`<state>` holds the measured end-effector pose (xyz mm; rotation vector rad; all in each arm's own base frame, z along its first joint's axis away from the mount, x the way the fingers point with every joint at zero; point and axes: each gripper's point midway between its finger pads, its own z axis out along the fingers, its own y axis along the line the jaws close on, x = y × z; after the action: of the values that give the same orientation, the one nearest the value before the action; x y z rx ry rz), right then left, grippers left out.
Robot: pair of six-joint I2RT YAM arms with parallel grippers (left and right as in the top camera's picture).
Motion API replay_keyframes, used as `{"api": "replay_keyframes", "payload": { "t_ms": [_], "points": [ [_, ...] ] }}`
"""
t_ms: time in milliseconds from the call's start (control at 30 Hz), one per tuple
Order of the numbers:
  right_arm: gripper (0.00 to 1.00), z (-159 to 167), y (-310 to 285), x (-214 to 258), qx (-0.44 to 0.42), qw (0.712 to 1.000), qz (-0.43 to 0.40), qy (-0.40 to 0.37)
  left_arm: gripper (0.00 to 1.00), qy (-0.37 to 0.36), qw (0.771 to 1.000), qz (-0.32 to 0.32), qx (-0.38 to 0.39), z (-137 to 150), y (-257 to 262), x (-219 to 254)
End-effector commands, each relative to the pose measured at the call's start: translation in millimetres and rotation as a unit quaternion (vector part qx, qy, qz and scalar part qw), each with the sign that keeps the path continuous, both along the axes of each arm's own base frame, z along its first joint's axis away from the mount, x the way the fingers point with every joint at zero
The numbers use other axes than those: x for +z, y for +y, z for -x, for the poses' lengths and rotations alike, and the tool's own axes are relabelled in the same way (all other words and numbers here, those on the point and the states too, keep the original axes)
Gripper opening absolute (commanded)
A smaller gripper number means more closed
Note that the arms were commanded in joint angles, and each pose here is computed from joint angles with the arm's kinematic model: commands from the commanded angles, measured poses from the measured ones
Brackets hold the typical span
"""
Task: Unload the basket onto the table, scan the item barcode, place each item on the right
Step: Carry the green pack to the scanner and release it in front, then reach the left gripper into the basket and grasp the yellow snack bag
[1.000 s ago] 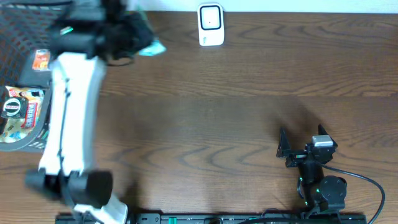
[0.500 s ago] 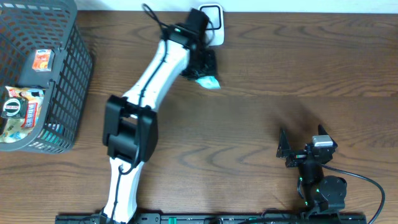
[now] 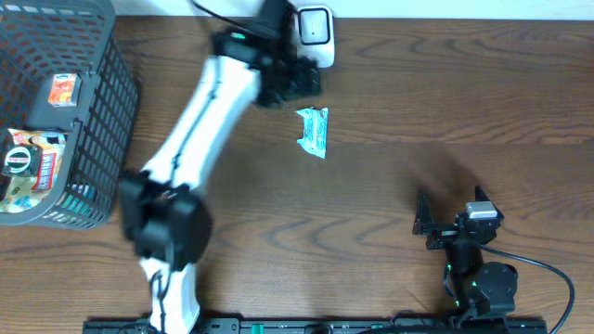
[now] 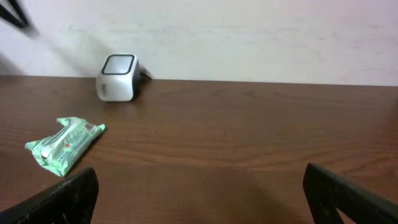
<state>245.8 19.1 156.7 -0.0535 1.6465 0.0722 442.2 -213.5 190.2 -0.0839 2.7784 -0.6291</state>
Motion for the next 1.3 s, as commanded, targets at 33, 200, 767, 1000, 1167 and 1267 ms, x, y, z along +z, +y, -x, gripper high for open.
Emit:
{"api": "replay_keyframes", "payload": {
  "t_ms": [33, 200, 767, 1000, 1167, 1267],
  "points": [
    [0.99, 0, -3, -1, -0.006, 1.000, 0.001, 0.000, 0.84, -0.126, 0.991, -0.003, 0.036, 11, 92, 108],
    [0.99, 0, -3, -1, -0.006, 1.000, 0.001, 0.000, 0.84, -0.204, 0.967, -0.026, 0.148, 28, 186, 171],
    [0.99, 0, -3, -1, -0.006, 1.000, 0.001, 0.000, 0.84, -0.060, 0.718, -0.261, 0.642, 177, 474, 149],
    [0.99, 0, -3, -1, -0.006, 1.000, 0.001, 0.000, 0.84, 0.045, 0.703, -0.267, 0.657, 192, 500, 84],
    [0.99, 0, -3, -1, -0.006, 1.000, 0.001, 0.000, 0.84, 0.100, 0.669, -0.244, 0.695, 198, 506, 36],
    [0.99, 0, -3, -1, -0.006, 1.000, 0.001, 0.000, 0.84, 0.119, 0.673, -0.244, 0.688, 189, 512, 1]
  ]
}}
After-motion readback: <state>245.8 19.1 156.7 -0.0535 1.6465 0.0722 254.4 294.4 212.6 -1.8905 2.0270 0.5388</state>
